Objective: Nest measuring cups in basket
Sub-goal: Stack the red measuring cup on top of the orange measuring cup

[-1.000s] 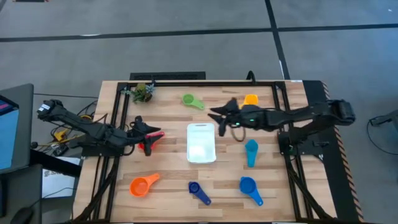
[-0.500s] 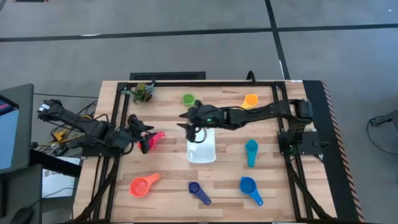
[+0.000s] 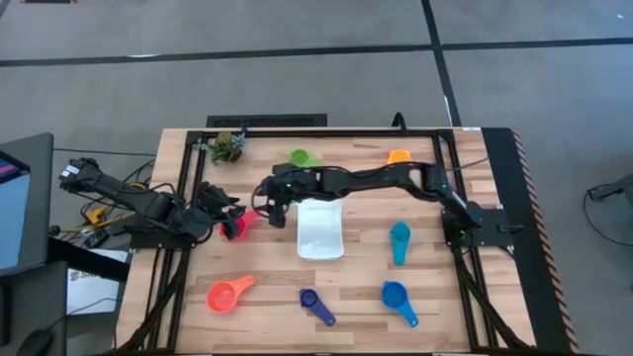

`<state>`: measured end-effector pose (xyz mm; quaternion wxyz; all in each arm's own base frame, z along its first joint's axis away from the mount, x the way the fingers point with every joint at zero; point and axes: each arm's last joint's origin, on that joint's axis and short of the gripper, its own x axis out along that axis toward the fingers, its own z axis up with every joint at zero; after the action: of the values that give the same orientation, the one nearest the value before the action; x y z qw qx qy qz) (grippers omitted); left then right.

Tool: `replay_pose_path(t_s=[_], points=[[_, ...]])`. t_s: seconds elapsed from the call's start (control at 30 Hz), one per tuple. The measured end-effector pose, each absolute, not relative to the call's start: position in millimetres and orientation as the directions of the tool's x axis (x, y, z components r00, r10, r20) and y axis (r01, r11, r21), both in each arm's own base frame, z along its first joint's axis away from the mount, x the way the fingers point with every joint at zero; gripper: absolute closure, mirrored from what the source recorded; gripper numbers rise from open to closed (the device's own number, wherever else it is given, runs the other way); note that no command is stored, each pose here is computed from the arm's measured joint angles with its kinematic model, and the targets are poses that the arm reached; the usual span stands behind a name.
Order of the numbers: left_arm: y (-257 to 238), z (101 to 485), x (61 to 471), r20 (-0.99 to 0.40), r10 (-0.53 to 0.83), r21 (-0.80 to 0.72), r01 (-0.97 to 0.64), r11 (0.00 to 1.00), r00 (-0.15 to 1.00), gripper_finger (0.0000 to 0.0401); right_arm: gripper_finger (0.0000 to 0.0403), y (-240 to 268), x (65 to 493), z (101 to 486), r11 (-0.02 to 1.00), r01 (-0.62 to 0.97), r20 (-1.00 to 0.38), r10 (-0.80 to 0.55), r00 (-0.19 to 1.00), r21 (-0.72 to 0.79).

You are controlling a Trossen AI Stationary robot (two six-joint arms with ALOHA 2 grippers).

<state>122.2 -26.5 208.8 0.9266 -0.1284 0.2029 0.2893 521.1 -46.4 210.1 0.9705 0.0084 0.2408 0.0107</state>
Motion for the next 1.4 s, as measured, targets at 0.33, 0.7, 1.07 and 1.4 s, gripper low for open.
replay_pose_path(t_s=[0.33,0.7,1.07,1.4], points=[[-26,208,122,-0.453,0.486,-0.132,-0.596,0.792,0.747,0.0262,0.0135,-37,561,168,0.99,-0.113,-0.552,0.048,0.832,-0.084],[-26,208,121,-0.453,0.494,-0.126,-0.602,0.789,0.742,0.0262,0.0131,-15,568,146,0.925,-0.149,-0.613,-0.105,0.783,-0.349],[-25,208,121,-0.449,0.509,-0.104,-0.609,0.786,0.734,0.0262,0.0132,-16,568,147,0.879,-0.179,-0.606,-0.146,0.782,-0.442],[-24,205,118,-0.469,0.522,-0.112,-0.634,0.765,0.713,0.0262,0.0132,-7,569,148,0.845,-0.217,-0.597,-0.144,0.789,-0.489]])
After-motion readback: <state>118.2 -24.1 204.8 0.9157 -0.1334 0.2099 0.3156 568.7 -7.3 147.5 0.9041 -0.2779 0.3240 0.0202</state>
